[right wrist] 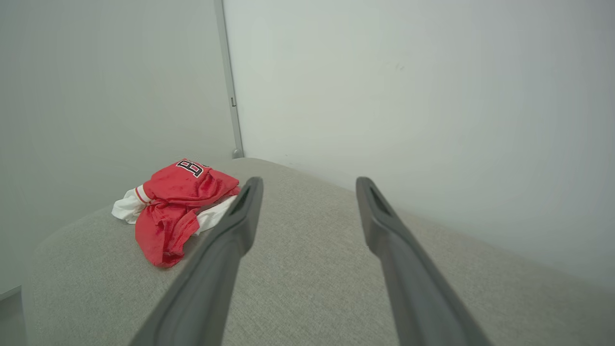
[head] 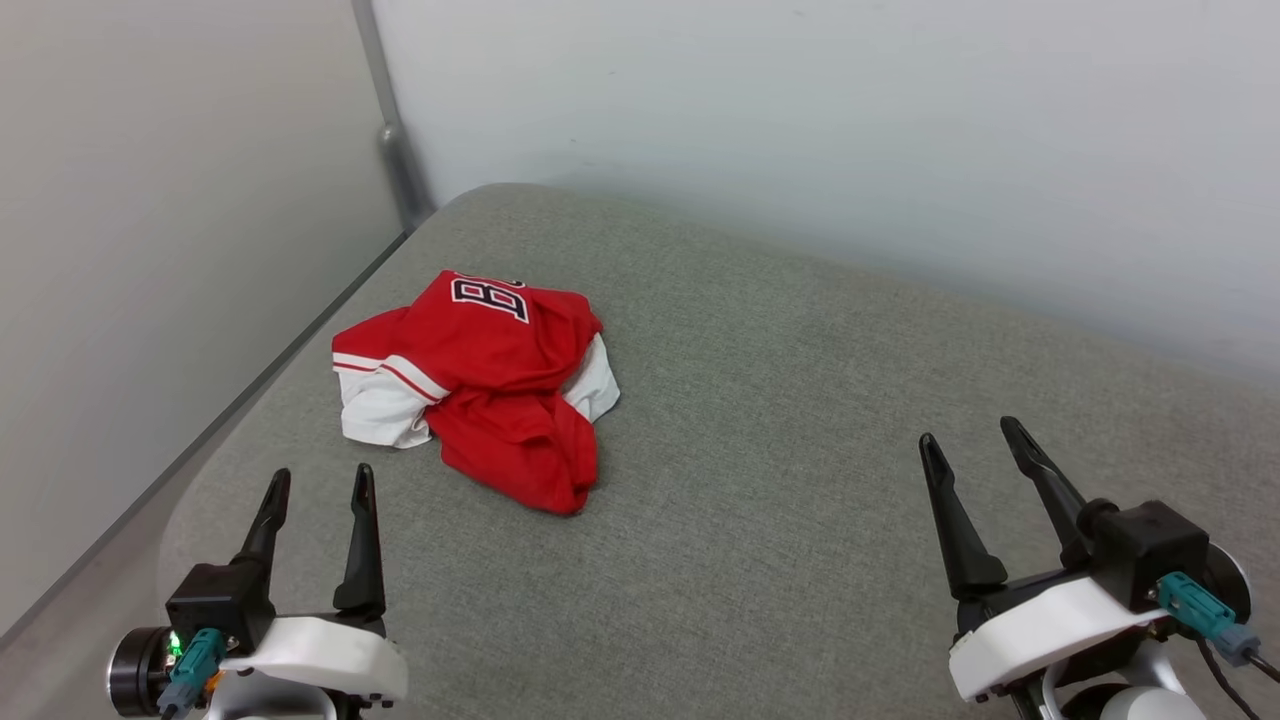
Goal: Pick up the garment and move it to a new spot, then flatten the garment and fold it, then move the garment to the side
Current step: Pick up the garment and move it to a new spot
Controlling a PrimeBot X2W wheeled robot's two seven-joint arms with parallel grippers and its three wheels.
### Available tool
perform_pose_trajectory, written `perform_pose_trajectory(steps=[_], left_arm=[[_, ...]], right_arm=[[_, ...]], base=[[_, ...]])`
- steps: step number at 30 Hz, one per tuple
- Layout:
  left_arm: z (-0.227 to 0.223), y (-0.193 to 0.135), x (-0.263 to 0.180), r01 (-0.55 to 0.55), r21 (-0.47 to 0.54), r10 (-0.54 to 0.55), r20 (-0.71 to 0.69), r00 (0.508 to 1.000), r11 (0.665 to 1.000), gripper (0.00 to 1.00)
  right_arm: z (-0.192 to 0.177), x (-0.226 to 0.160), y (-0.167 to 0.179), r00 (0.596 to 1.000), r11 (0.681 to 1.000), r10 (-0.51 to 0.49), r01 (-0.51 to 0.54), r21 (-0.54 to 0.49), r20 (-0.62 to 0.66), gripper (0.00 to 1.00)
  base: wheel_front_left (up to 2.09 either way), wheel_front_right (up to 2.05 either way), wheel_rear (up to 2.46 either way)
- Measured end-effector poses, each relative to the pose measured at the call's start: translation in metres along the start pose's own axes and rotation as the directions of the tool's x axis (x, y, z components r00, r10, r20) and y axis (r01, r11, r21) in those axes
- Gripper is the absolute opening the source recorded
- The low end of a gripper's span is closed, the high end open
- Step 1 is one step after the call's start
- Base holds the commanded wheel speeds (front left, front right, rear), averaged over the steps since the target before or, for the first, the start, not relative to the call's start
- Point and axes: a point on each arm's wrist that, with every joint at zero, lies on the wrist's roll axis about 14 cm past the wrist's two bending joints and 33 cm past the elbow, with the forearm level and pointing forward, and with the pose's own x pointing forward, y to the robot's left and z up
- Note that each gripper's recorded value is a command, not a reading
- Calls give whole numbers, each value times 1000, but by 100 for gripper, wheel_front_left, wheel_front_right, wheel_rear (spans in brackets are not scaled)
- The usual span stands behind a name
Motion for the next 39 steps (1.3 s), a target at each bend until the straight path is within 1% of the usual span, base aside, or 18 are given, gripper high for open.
perform_pose_trajectory(steps=[8,12,17,21,26,30,33,35,36,39], left_arm=[[-5,8,0,-12,32,12,-21,1000,999,100],[-3,3,13,7,53,-6,-17,1000,999,100],[-6,5,46,31,66,-28,-46,999,997,100],[1,5,90,52,58,-46,-95,994,997,100],[-7,0,136,104,70,-85,-238,968,992,100],[-39,-5,158,155,77,-108,-425,899,985,100],[-70,-5,164,186,90,-104,-564,819,979,100],[-94,-5,163,197,86,-95,-650,754,977,100],[-115,-6,161,209,80,-89,-720,688,975,100],[-147,-7,152,221,67,-74,-815,575,973,100]], right_arm=[[0,4,1,1000,1000,6,-6,5,2,100],[-2,4,-7,1000,1000,-13,13,10,-4,100],[-7,5,-22,999,999,-48,49,17,-15,100],[-13,2,-38,995,996,-91,91,24,-30,100],[-20,-3,-61,988,988,-150,152,37,-41,100],[-29,-9,-79,978,978,-200,203,55,-57,100],[-39,-14,-93,969,968,-236,242,67,-78,100],[-47,-18,-102,961,961,-259,266,70,-95,100],[-54,-21,-111,953,954,-281,290,77,-108,100],[-66,-26,-123,941,943,-310,323,79,-138,100]], base=[[0,0,0],[0,0,0],[0,0,0],[0,0,0],[0,0,0],[0,0,0],[0,0,0],[0,0,0],[0,0,0],[0,0,0]])
